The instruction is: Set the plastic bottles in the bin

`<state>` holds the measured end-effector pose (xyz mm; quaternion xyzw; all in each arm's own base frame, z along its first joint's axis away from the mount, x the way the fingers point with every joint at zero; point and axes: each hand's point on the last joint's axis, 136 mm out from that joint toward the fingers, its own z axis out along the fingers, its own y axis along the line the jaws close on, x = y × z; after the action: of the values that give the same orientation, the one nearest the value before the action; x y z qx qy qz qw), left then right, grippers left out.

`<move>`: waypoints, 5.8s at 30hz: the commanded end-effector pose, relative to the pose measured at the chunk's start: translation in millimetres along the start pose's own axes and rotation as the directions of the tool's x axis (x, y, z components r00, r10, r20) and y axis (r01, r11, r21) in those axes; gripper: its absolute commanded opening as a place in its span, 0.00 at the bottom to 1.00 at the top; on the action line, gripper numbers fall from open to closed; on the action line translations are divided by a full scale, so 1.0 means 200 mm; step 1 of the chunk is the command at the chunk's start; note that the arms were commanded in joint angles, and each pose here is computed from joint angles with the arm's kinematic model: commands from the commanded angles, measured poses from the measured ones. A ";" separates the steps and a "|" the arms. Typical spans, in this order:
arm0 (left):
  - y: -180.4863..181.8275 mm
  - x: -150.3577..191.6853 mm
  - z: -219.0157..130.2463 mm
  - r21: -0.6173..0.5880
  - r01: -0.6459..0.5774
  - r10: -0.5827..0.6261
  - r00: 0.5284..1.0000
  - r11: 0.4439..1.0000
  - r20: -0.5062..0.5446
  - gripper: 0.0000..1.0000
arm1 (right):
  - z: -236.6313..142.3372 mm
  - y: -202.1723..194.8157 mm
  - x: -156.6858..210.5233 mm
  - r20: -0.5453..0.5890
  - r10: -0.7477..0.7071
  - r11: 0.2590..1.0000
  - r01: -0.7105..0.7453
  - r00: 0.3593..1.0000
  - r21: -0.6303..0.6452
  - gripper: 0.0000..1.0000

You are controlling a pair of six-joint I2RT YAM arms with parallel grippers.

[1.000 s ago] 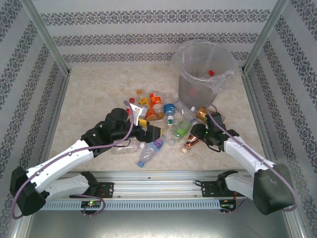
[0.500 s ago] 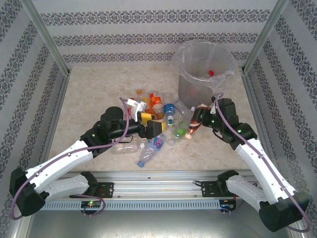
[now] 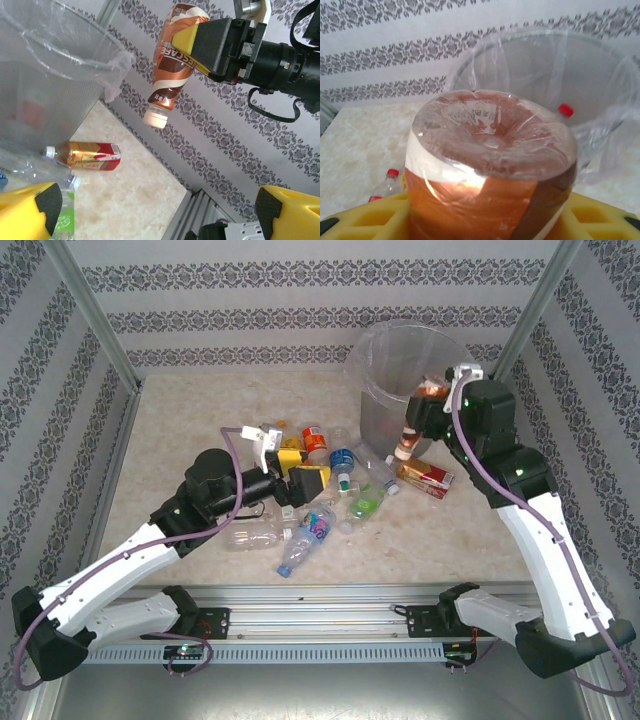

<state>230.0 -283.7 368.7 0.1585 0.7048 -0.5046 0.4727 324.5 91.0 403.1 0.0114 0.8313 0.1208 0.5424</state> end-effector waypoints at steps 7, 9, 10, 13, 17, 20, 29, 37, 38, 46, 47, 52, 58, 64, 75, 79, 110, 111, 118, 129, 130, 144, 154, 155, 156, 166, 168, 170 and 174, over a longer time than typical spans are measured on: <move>-0.08 -0.14 -0.04 0.008 -0.032 0.031 0.995 0.999 0.092 1.00 | 0.12 -0.12 -0.38 0.112 -0.061 0.992 0.048 0.992 0.116 0.55; -0.07 -0.14 -0.04 -0.002 -0.034 0.034 0.995 0.999 0.092 1.00 | 0.17 -0.16 -0.43 0.109 -0.054 0.991 0.040 0.993 0.132 0.55; -0.07 -0.14 -0.04 -0.007 -0.037 0.037 0.995 0.999 0.090 1.00 | 0.20 -0.17 -0.45 0.105 -0.049 0.990 0.035 0.993 0.134 0.55; -0.04 -0.12 -0.03 -0.027 -0.039 0.041 0.996 0.999 0.074 1.00 | 0.29 -0.20 -0.49 0.092 -0.036 0.990 0.023 0.995 0.138 0.55; -0.02 -0.10 0.00 -0.033 -0.029 0.031 0.998 0.999 0.053 1.00 | 0.42 -0.23 -0.52 0.072 -0.010 0.990 0.000 0.997 0.144 0.55; -0.03 -0.09 0.01 -0.029 -0.027 0.028 0.999 0.999 0.042 1.00 | 0.54 -0.27 -0.52 0.046 0.024 0.988 -0.030 0.999 0.148 0.55; 0.01 -0.07 0.02 -0.059 -0.042 0.043 0.999 0.997 0.015 1.00 | 0.94 -0.38 -0.37 -0.075 0.152 0.972 -0.135 0.985 0.195 0.55; 0.09 -0.06 -0.01 -0.160 -0.059 0.061 0.998 0.985 0.007 1.00 | 1.19 -0.44 -0.13 -0.179 0.248 0.944 -0.196 0.952 0.265 0.54; 0.10 -0.06 -0.01 -0.172 -0.059 0.061 0.998 0.983 0.009 1.00 | 1.21 -0.45 -0.11 -0.189 0.259 0.940 -0.202 0.947 0.273 0.54; 0.12 -0.04 -0.02 -0.186 -0.057 0.060 0.998 0.981 0.009 1.00 | 1.33 -0.42 0.02 -0.251 0.292 0.937 -0.222 0.923 0.271 0.55; 0.13 -0.04 -0.02 -0.186 -0.058 0.060 0.998 0.981 0.007 1.00 | 1.34 -0.42 0.03 -0.256 0.294 0.936 -0.223 0.921 0.273 0.56; 0.13 -0.04 -0.02 -0.190 -0.058 0.060 0.998 0.980 0.007 1.00 | 1.39 -0.41 0.08 -0.271 0.313 0.932 -0.239 0.911 0.271 0.62; 0.14 -0.03 -0.02 -0.190 -0.056 0.058 0.998 0.980 0.004 1.00 | 1.41 -0.38 0.08 -0.281 0.311 0.935 -0.239 0.908 0.262 0.74; 0.13 -0.03 -0.04 -0.194 -0.058 0.060 0.998 0.979 0.005 1.00 | 1.34 -0.38 0.01 -0.263 0.295 0.939 -0.228 0.919 0.258 0.76; 0.15 0.03 -0.08 -0.203 -0.103 0.096 0.994 0.974 -0.043 1.00 | 1.06 -0.28 -0.14 -0.246 0.144 0.983 -0.110 0.959 0.148 0.76; 0.13 0.09 -0.09 -0.174 -0.140 0.123 0.987 0.975 -0.104 1.00 | 0.91 -0.27 -0.18 -0.230 0.098 0.989 -0.068 0.968 0.133 0.77; 0.14 0.25 -0.08 -0.114 -0.116 0.091 0.975 0.987 -0.204 1.00 | 0.25 -0.36 0.86 -0.425 0.327 0.942 -0.327 0.844 0.075 0.85; 0.14 0.25 -0.09 -0.115 -0.115 0.090 0.975 0.987 -0.204 1.00 | 0.27 -0.38 0.91 -0.430 0.347 0.935 -0.341 0.834 0.093 0.87; 0.14 0.26 -0.10 -0.121 -0.103 0.078 0.977 0.987 -0.197 1.00 | 0.35 -0.53 1.02 -0.429 0.415 0.908 -0.391 0.802 0.148 0.98; 0.16 0.28 -0.07 -0.123 -0.090 0.062 0.976 0.988 -0.211 1.00 | 0.50 -0.71 1.04 -0.371 0.456 0.890 -0.423 0.809 0.171 0.98; 0.16 0.28 -0.07 -0.123 -0.090 0.063 0.976 0.988 -0.211 1.00 | 0.51 -0.74 1.05 -0.370 0.438 0.899 -0.397 0.819 0.186 0.98; 0.17 0.30 -0.03 -0.123 -0.089 0.058 0.970 0.988 -0.234 1.00 | 0.67 -0.93 1.10 -0.376 0.390 0.917 -0.318 0.841 0.239 0.97; 0.18 0.30 0.00 -0.119 -0.091 0.060 0.968 0.989 -0.245 1.00 | 0.79 -0.97 1.12 -0.403 0.400 0.915 -0.335 0.823 0.225 0.95; 0.18 0.30 0.00 -0.120 -0.092 0.061 0.968 0.988 -0.245 1.00 | 0.79 -0.96 1.13 -0.408 0.400 0.916 -0.341 0.820 0.213 0.95; 0.18 0.31 0.00 -0.122 -0.094 0.062 0.968 0.988 -0.245 1.00 | 0.80 -0.96 1.14 -0.415 0.404 0.914 -0.348 0.815 0.207 0.95; 0.19 0.32 0.00 -0.114 -0.089 0.060 0.970 0.989 -0.236 1.00 | 0.73 -0.80 1.25 -0.534 0.336 0.941 -0.259 0.775 0.216 0.93; 0.18 0.32 0.01 -0.108 -0.087 0.059 0.970 0.990 -0.238 1.00 | 0.70 -0.76 1.28 -0.571 0.308 0.950 -0.213 0.761 0.228 0.92; 0.18 0.32 0.00 -0.104 -0.087 0.060 0.970 0.991 -0.235 1.00 | 0.67 -0.72 1.31 -0.601 0.269 0.960 -0.155 0.753 0.235 0.92; 0.18 0.33 -0.01 -0.099 -0.088 0.063 0.970 0.991 -0.234 1.00 | 0.61 -0.66 1.33 -0.641 0.238 0.966 -0.109 0.730 0.235 0.91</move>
<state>227.7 -279.2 284.7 0.2095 0.7925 -0.4055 0.4043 351.3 33.0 79.9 0.1025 0.9645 0.1276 0.2072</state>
